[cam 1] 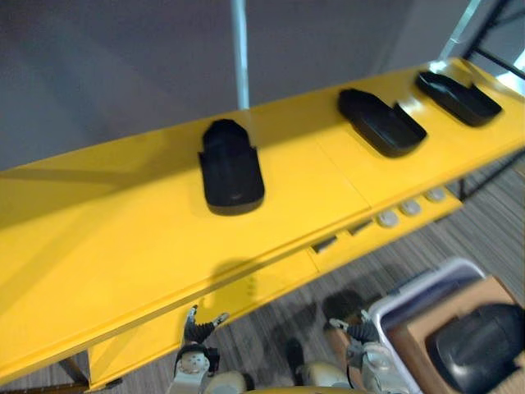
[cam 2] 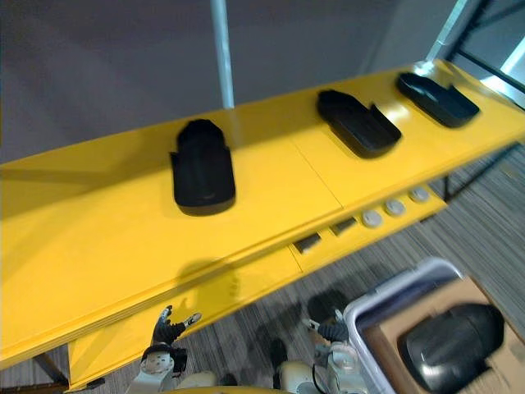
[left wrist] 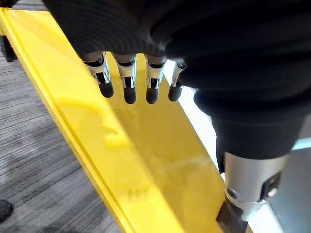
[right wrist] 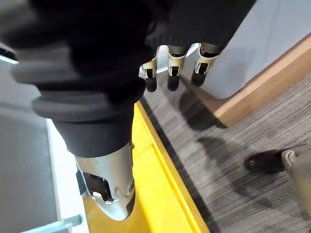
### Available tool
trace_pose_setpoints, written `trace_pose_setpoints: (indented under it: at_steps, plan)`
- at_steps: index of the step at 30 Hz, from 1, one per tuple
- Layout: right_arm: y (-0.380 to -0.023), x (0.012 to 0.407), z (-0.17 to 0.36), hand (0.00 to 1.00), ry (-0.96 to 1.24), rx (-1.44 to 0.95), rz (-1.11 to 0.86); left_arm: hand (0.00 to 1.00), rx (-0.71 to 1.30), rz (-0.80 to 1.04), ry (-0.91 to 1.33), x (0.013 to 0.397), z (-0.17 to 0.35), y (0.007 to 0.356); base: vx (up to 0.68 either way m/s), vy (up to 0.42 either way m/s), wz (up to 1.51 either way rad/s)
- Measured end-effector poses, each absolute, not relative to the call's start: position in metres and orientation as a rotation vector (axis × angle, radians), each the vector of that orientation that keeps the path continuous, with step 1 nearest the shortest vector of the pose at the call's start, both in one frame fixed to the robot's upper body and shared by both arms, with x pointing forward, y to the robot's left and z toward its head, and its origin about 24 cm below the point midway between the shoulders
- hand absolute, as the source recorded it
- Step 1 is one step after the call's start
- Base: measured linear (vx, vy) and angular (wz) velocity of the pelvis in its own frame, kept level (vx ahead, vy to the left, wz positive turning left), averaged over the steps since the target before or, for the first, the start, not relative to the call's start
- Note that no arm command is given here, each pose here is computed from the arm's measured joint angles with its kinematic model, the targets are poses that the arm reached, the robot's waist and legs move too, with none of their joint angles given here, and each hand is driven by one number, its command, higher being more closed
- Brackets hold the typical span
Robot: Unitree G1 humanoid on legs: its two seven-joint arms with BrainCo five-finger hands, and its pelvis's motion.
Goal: Walk over and take plastic housings, then place them on the shelf
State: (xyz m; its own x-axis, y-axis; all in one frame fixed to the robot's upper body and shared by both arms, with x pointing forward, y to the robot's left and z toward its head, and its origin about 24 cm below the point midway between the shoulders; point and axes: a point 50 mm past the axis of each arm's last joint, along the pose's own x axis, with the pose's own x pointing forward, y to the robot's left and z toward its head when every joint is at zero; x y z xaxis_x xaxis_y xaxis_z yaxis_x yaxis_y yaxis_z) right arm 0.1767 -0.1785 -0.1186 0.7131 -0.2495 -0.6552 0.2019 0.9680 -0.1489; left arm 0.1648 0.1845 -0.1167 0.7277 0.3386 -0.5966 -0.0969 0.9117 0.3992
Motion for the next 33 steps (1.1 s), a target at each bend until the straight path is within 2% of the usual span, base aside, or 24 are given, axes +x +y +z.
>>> trace_pose_setpoints:
  at_steps: [5,9,12,16,19,27,33]
  plan:
    - [-0.182,0.152,-0.132,0.00,0.826,-0.093,-0.253,0.00,0.412,0.218,0.714,0.166,-0.116,0.191,-0.17,-0.018,-0.36]
    - [-0.182,0.162,-0.130,0.00,0.814,-0.109,-0.234,0.00,0.444,0.226,0.731,0.161,-0.117,0.201,-0.19,-0.161,-1.30]
    - [-0.192,0.165,-0.129,0.00,0.812,-0.156,-0.229,0.00,0.432,0.202,0.776,0.154,-0.125,0.193,-0.13,-0.249,-0.99]
    - [-0.205,0.150,-0.133,0.00,0.847,-0.191,-0.247,0.00,0.419,0.185,0.814,0.139,-0.131,0.185,-0.08,-0.119,-0.73]
    - [-0.198,0.150,-0.134,0.00,0.851,-0.170,-0.243,0.00,0.408,0.197,0.848,0.128,-0.135,0.187,-0.05,-0.017,-1.26]
    - [-0.201,0.124,-0.143,0.00,0.920,-0.141,-0.290,0.00,0.441,0.169,0.884,0.129,-0.140,0.193,0.01,-0.111,-0.63]
    - [-0.216,0.126,-0.141,0.00,0.911,-0.133,-0.346,0.00,0.400,0.152,0.889,0.127,-0.141,0.182,0.00,0.042,-0.94]
